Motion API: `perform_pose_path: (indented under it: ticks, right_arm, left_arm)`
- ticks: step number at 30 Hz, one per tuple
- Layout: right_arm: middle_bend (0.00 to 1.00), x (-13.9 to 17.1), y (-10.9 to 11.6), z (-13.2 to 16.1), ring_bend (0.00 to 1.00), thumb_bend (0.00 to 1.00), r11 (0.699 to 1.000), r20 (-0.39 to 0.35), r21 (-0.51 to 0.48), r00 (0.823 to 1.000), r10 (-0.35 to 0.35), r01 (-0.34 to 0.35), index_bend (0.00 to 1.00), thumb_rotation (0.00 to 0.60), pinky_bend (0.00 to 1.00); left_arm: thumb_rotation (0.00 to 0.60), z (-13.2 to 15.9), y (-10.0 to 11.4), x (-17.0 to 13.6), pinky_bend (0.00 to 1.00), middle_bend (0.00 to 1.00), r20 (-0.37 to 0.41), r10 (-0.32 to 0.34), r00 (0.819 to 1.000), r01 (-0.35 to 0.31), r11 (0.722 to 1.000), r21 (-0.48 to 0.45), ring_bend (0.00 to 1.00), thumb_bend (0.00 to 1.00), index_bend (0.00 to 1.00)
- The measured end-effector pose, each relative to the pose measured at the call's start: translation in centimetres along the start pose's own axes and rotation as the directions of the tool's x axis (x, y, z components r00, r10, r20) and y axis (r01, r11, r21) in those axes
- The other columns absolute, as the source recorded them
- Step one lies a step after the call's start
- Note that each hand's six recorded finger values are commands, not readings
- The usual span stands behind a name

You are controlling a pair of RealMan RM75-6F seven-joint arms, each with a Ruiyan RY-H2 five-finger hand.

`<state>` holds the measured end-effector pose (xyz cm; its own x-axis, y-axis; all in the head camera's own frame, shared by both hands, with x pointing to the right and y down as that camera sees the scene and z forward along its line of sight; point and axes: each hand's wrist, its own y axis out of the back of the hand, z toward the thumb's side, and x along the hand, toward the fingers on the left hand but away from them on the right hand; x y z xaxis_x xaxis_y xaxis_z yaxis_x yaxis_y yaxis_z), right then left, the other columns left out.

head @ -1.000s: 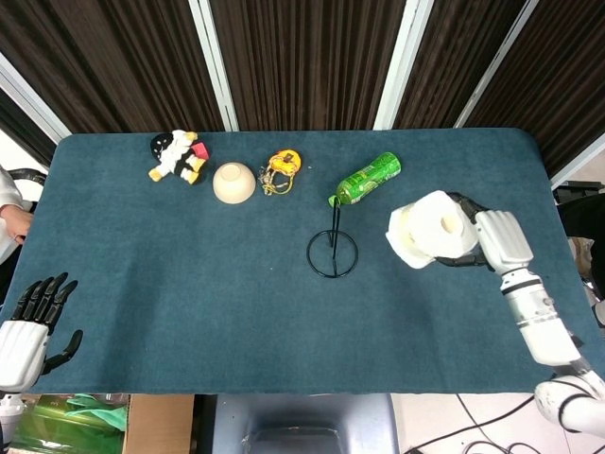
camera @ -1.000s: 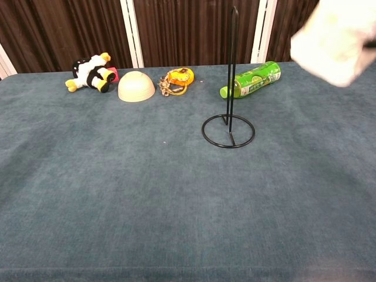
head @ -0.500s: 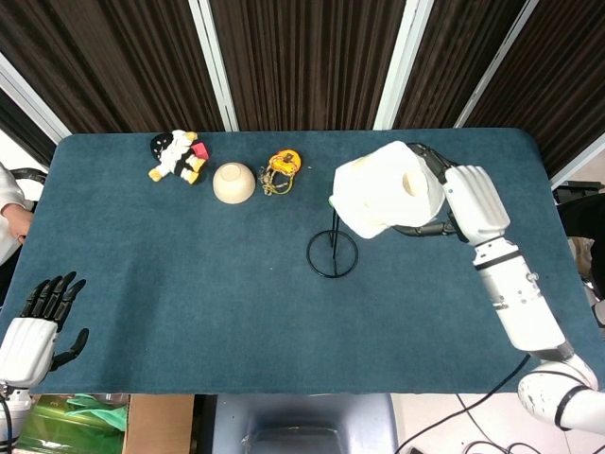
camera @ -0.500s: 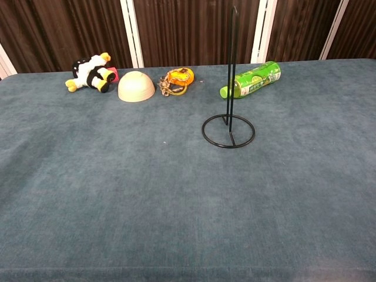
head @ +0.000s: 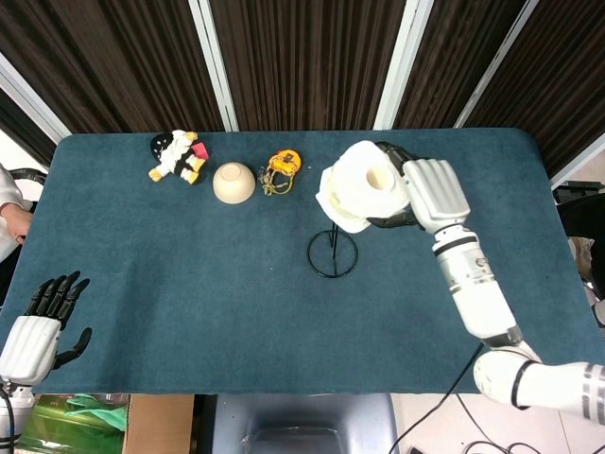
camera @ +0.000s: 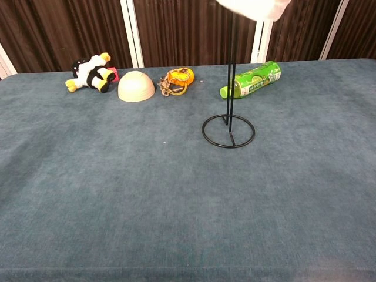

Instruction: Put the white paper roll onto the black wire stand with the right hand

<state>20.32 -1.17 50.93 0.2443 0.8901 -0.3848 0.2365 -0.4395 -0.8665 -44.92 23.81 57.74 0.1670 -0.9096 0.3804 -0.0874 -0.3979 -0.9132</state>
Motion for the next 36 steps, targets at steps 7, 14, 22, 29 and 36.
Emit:
perform_pose_path:
  ticks: [7,14,22,29,36]
  right_arm:
    - [0.69,-0.5,-1.9,0.2,0.65,0.22,0.999,0.014,0.016,0.999,0.033,-0.033,0.62,0.600,0.54]
    - [0.63,-0.6,-2.6,0.7,0.58,0.22,0.999,0.014,0.005,0.999,0.045,-0.045,0.46,0.600,0.51]
    - [0.02,-0.1,-3.4,-0.2,0.02,0.22,0.986,0.063,-0.008,0.984,0.164,-0.164,0.00,0.600,0.07]
    - [0.00,0.4,-1.9,-0.1,0.00,0.21,0.991,0.039,0.054,0.992,0.123,-0.125,0.00,0.600,0.00]
    - [0.00,2.0,-1.1,-0.6,0.00,0.21,0.990,0.008,0.105,0.996,0.091,-0.092,0.00,0.600,0.00]
  left_arm:
    - [0.600,0.1,0.1,-0.5,0.09,0.00,0.005,-0.004,1.000,0.004,1.000,0.004,0.00,0.42,0.00]
    - [0.600,-0.2,0.4,-1.0,0.09,0.00,0.001,0.001,1.000,-0.001,1.000,-0.002,0.00,0.42,0.00]
    - [0.600,0.0,0.2,-0.7,0.09,0.00,0.002,-0.002,1.000,0.002,1.000,-0.003,0.00,0.42,0.00]
    - [0.600,0.2,0.2,-0.5,0.09,0.00,0.005,-0.008,1.000,0.008,1.000,-0.002,0.00,0.42,0.00]
    - [0.600,0.7,0.5,-0.5,0.09,0.00,0.015,0.005,1.000,-0.005,1.000,-0.002,0.00,0.42,0.00]
